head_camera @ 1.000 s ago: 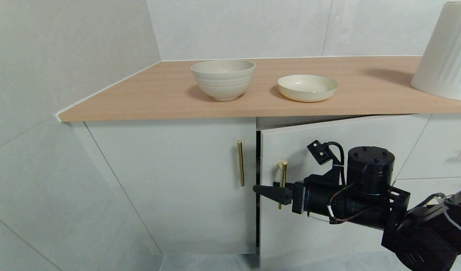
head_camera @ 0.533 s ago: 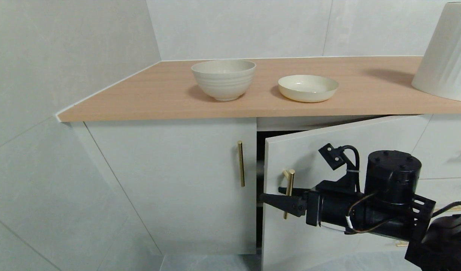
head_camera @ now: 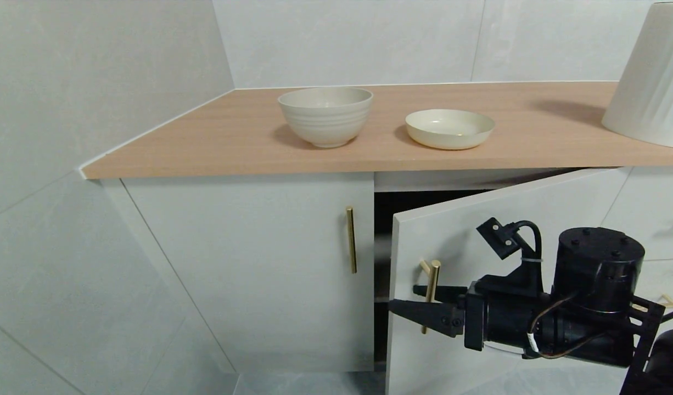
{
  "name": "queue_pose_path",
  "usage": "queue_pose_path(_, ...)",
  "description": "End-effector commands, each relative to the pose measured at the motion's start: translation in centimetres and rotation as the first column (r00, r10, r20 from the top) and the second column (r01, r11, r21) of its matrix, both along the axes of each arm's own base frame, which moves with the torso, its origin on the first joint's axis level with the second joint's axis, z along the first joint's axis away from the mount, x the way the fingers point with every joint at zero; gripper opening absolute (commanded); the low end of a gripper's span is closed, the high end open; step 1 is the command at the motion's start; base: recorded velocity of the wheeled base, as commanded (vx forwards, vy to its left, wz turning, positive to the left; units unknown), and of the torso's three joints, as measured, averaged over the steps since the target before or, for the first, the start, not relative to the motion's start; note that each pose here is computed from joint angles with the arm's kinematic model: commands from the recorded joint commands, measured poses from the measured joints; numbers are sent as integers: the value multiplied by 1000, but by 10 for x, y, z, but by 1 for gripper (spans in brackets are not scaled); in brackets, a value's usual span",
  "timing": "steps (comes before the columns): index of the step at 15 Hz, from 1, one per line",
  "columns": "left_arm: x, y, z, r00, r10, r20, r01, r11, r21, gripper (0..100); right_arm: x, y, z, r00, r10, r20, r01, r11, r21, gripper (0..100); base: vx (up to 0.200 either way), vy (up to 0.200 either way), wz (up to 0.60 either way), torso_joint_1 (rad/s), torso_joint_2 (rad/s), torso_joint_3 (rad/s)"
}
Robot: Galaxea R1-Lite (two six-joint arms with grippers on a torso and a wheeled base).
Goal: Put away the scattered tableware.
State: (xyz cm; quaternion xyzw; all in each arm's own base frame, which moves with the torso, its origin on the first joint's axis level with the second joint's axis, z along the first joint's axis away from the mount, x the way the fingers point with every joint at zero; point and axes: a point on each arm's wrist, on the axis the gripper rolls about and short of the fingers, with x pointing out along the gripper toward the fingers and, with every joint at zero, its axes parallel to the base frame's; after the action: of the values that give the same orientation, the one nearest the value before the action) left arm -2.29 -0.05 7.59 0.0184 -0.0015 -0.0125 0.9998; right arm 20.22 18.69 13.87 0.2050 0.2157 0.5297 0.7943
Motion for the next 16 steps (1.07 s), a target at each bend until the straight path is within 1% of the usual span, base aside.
queue_pose_path(1,-4,-1,15,998,-27,63,27,1000,2,100,-5,-3,0,1000,6,-2,-6,1000,0,100,0,0,0,0,0,0)
queue_pose_path(2,-11,-2,35,990,-94,104,94,996,10,100,-5,-3,-1,1000,6,-5,-6,1000,-4,100,0,0,0,0,0,0)
queue_pose_path(3,-16,-4,57,980,-176,90,176,984,16,100,-6,-3,-1,1000,6,-7,-6,1000,-5,100,0,0,0,0,0,0)
queue_pose_path(4,-17,-5,84,967,-251,49,251,968,12,100,-7,-4,-2,1000,7,-6,-7,1000,-3,100,0,0,0,0,0,0)
queue_pose_path(5,-16,-6,91,963,-269,31,269,963,8,100,-7,-4,-2,1000,7,-5,-7,1000,-2,100,0,0,0,0,0,0)
queue_pose_path(6,6,-8,129,929,-358,-93,356,934,-36,100,-8,-3,-2,1000,12,5,-12,1000,6,100,0,0,0,0,0,0)
queue_pose_path(7,28,-9,148,903,-405,-147,400,914,-64,100,-8,-3,-1,1000,13,8,-14,1000,9,100,0,0,0,0,0,0)
queue_pose_path(8,48,-10,165,876,-449,-175,441,894,-87,100,-8,-3,-1,1000,13,7,-14,1000,8,100,0,0,0,0,0,0)
queue_pose_path(9,64,-11,175,849,-491,-197,478,871,-113,100,-8,-3,-1,1000,13,7,-14,1000,8,100,0,0,0,0,0,0)
queue_pose_path(10,87,-15,180,777,-582,-241,557,813,-168,100,-8,-3,-1,1000,13,8,-14,1000,9,100,0,0,0,0,0,0)
queue_pose_path(11,106,-22,176,680,-676,-285,637,736,-227,100,-8,-3,-1,1000,13,8,-14,1000,9,100,0,0,0,0,0,0)
queue_pose_path(12,116,-29,172,619,-720,-312,670,692,-267,100,-8,-3,-1,1000,13,8,-14,1000,9,100,0,0,0,0,0,0)
queue_pose_path(13,144,-45,165,534,-770,-348,678,636,-369,100,-8,-3,-1,1000,13,8,-14,1000,9,100,0,0,0,0,0,0)
queue_pose_path(14,162,-54,162,511,-789,-339,664,614,-426,100,-9,-2,-1,1000,18,7,-18,1000,8,100,0,0,0,0,0,0)
queue_pose_path(15,178,-62,155,499,-801,-330,646,598,-474,100,-10,-1,-1,1000,24,8,-24,1000,9,100,0,0,0,0,0,0)
queue_pose_path(16,186,-66,150,494,-807,-324,638,590,-495,100,-10,-1,-1,1000,24,10,-24,1000,9,100,0,0,0,0,0,0)
